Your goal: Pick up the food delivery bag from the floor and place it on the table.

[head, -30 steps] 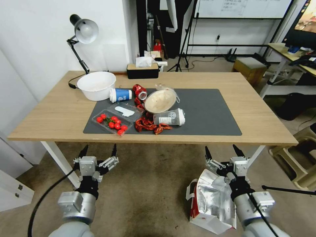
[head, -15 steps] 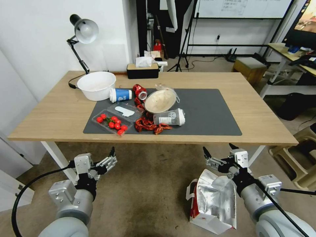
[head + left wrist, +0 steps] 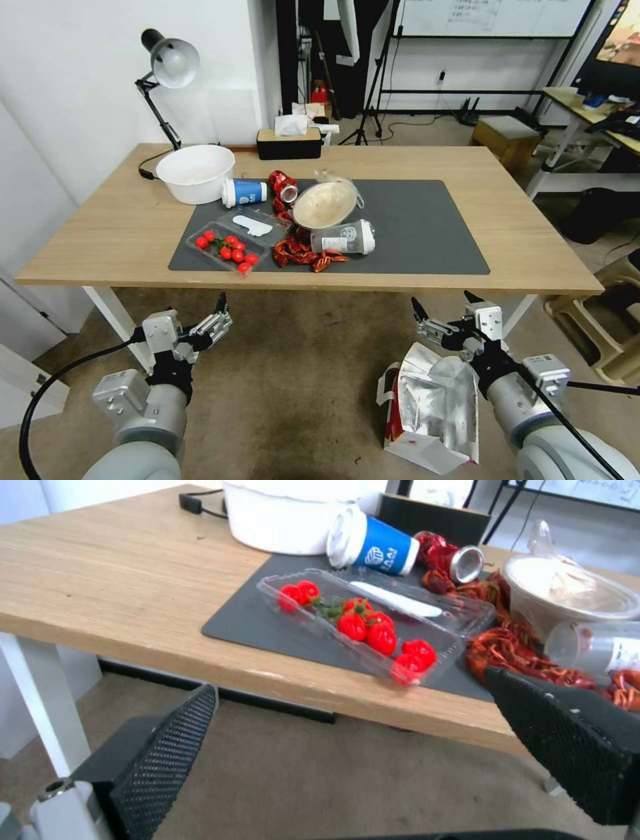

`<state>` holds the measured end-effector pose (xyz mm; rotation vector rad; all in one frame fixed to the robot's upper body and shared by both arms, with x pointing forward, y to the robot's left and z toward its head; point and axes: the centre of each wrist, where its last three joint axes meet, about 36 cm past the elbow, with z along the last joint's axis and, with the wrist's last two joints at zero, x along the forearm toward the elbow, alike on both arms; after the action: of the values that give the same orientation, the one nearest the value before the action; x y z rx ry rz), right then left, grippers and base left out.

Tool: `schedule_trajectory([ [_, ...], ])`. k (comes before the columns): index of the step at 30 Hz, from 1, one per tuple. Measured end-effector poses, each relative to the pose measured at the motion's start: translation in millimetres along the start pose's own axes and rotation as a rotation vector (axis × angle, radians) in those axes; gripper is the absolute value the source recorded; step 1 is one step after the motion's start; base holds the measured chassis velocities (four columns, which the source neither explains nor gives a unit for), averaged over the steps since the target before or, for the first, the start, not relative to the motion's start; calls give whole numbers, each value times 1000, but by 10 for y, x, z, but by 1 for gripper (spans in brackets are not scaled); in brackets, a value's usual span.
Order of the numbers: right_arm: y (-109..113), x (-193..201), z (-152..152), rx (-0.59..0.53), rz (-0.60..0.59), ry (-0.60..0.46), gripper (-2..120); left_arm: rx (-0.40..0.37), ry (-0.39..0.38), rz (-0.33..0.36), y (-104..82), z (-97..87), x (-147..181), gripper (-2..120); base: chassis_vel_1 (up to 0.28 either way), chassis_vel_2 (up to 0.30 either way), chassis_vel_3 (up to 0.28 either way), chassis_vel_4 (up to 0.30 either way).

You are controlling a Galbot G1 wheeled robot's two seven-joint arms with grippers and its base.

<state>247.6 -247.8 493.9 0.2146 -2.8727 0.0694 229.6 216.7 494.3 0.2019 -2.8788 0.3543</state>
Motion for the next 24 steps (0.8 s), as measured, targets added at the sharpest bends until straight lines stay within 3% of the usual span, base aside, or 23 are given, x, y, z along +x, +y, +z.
schedule_trajectory([
  [24, 13, -25, 40, -11, 16, -2, 100, -11, 29, -3, 1, -1, -21, 100, 0, 0, 0, 0],
])
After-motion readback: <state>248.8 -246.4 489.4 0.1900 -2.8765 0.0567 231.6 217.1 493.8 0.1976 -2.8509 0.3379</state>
